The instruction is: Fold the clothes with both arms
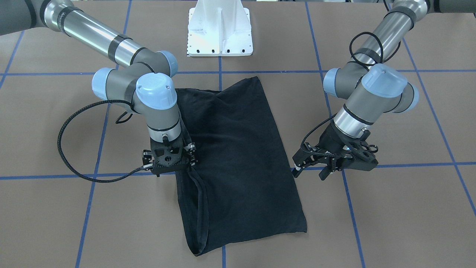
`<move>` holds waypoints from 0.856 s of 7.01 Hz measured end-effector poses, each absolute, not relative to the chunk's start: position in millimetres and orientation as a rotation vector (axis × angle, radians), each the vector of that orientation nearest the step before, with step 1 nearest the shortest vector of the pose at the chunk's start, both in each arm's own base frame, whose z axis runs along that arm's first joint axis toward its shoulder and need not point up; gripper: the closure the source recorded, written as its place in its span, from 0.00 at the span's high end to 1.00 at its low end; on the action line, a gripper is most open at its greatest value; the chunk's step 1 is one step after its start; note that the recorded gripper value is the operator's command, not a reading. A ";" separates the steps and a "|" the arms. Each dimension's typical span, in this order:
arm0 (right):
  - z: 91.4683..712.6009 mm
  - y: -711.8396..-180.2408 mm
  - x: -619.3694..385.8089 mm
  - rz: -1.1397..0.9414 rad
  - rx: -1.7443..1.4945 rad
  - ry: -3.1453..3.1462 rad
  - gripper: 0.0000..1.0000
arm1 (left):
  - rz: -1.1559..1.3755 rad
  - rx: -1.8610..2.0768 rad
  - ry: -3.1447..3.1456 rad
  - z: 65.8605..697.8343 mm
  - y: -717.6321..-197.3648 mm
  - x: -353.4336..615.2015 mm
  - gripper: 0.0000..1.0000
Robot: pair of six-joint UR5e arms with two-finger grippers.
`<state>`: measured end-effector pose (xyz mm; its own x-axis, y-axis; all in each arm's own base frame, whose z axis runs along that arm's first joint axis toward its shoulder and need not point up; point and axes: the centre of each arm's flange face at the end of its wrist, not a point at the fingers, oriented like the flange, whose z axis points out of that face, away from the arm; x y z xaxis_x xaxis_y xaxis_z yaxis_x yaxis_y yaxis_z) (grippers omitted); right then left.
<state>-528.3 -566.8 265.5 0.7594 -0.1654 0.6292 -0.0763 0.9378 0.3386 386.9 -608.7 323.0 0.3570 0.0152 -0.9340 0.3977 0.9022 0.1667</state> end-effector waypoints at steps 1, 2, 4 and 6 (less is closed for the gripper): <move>260.7 -555.8 -535.8 -0.053 0.354 -0.719 1.00 | -0.256 0.398 1.187 325.0 -608.2 386.5 1.00; 260.9 -544.3 -544.5 -0.063 0.345 -0.720 0.90 | -0.254 0.400 1.189 328.3 -606.8 385.8 1.00; 262.4 -529.9 -555.4 -0.079 0.324 -0.706 0.49 | -0.253 0.402 1.193 336.3 -604.2 384.2 1.00; 267.5 -527.3 -556.8 -0.082 0.304 -0.690 0.18 | -0.251 0.401 1.192 338.8 -603.3 384.7 1.00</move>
<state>-556.8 -527.3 267.5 0.7700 -0.1740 0.6139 -0.0261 0.9527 0.3029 384.7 -603.3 338.8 0.3539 0.0201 -0.9351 0.3959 0.9026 0.1692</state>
